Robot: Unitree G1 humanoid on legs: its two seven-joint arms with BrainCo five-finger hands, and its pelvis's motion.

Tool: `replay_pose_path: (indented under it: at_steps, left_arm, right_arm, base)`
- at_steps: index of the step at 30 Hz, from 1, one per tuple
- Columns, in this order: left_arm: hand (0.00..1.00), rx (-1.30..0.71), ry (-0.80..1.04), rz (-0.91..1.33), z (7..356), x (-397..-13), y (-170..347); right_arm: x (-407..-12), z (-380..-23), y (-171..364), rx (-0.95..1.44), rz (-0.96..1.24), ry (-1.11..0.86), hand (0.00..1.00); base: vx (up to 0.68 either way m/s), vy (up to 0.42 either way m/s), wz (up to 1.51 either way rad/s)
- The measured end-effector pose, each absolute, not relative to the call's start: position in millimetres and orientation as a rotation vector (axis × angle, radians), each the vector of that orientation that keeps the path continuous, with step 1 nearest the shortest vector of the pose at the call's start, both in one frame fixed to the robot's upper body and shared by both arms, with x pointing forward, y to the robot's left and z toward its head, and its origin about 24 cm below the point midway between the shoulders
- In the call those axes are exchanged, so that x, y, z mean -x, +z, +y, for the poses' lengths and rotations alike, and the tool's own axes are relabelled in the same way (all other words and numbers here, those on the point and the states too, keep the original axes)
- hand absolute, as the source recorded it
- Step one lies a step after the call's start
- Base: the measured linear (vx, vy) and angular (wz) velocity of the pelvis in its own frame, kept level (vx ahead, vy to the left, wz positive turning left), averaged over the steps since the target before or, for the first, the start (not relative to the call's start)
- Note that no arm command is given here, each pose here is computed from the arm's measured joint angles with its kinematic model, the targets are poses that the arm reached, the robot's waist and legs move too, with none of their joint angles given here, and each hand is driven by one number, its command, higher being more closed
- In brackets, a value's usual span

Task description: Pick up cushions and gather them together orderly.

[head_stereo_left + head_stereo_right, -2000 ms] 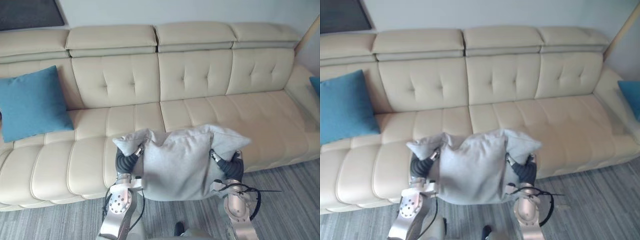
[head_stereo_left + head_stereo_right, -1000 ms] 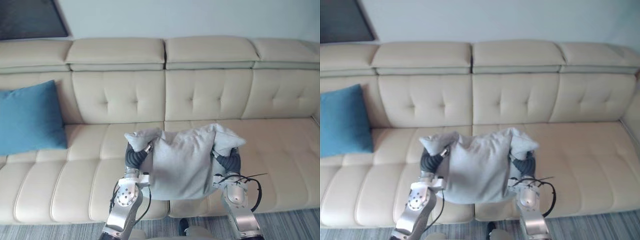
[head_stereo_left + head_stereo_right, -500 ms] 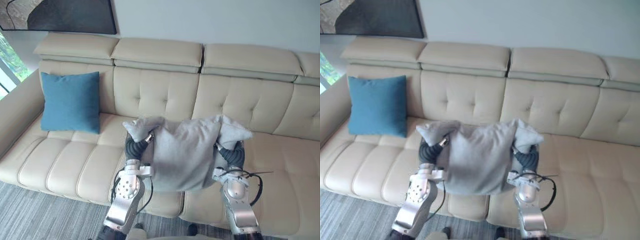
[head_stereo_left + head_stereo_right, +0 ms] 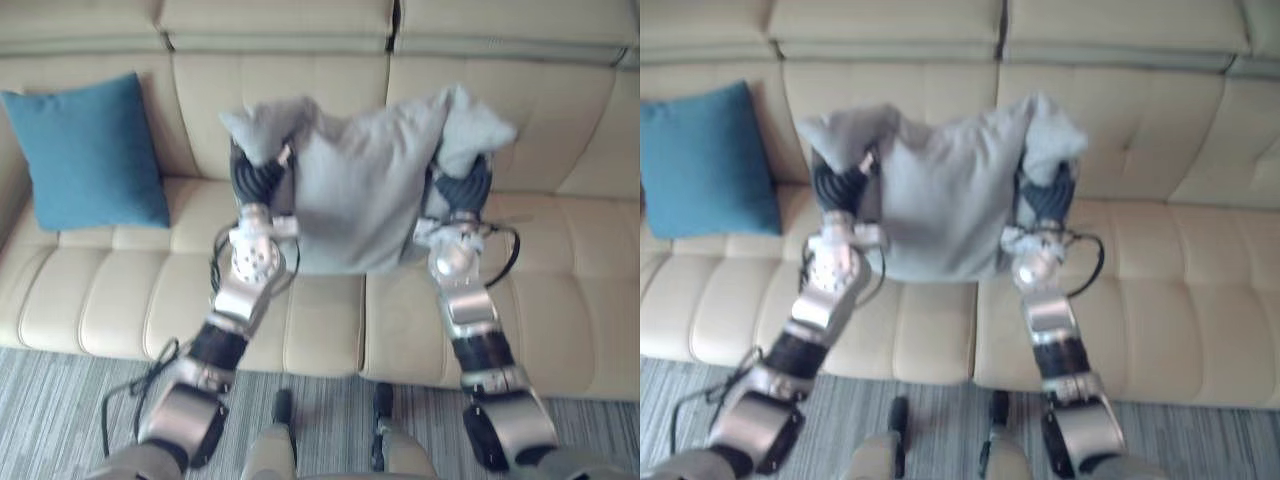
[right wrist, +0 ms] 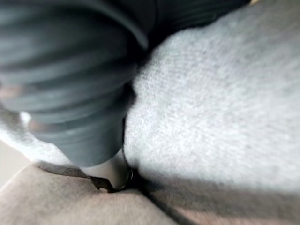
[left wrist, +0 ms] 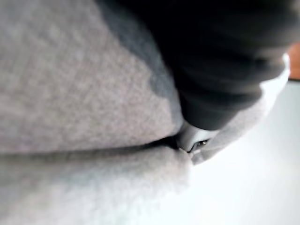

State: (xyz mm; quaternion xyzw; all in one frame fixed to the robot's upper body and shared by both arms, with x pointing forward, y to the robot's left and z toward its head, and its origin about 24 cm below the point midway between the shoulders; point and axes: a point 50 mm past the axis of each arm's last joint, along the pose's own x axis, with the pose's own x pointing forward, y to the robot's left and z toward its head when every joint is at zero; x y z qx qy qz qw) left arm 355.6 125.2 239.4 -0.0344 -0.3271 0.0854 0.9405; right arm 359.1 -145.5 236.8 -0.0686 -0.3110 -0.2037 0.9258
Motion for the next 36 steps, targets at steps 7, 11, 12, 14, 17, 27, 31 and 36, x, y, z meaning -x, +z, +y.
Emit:
replay_pose_path:
  at_steps: [7, 11, 12, 14, 17, 27, 31, 36]
  left_arm:
    - [1.0, 0.045, 0.264, -0.703, 146.3, -383.6, 298.1]
    - [1.0, 0.045, 0.264, -0.712, 147.5, -387.3, 311.3]
    - [0.0, 0.067, 0.266, -0.743, 148.6, -385.2, 322.2]
    - [0.0, 0.073, 0.271, -0.758, 148.1, -385.3, 332.1]
    - [0.0, 0.092, 0.279, -0.771, 150.3, -385.0, 341.4]
    - [0.0, 0.191, 0.305, -0.767, 171.9, -384.9, 357.4]
    - [0.0, 0.296, 0.329, -0.733, 200.0, -385.4, 350.1]
    - [0.0, 0.295, 0.397, -0.666, 247.8, -380.5, 308.1]
  right_arm:
    - [-384.3, -140.5, 295.0, 0.147, -0.676, -0.45, 1.0]
    - [-386.4, -139.4, 304.5, 0.114, -0.678, -0.447, 0.0]
    - [-384.0, -138.0, 314.3, 0.091, -0.708, -0.446, 0.0]
    - [-382.1, -139.9, 323.7, 0.073, -0.73, -0.458, 0.0]
    - [-380.6, -148.0, 328.2, 0.054, -0.74, -0.477, 0.0]
    - [-376.1, -180.9, 344.4, -0.044, -0.751, -0.491, 0.0]
    - [-374.9, -215.6, 331.7, -0.068, -0.702, -0.526, 0.0]
    - [-361.5, -245.6, 306.9, -0.039, -0.691, -0.526, 0.0]
  base:
    - [-0.08, -0.018, -0.09]
    - [-0.04, 0.013, -0.04]
    - [-0.03, 0.026, -0.11]
    - [-0.03, 0.024, -0.06]
    - [-0.01, 0.004, 0.01]
    - [-0.04, -0.004, -0.03]
    - [-0.04, -0.015, -0.01]
    - [-0.02, -0.007, 0.02]
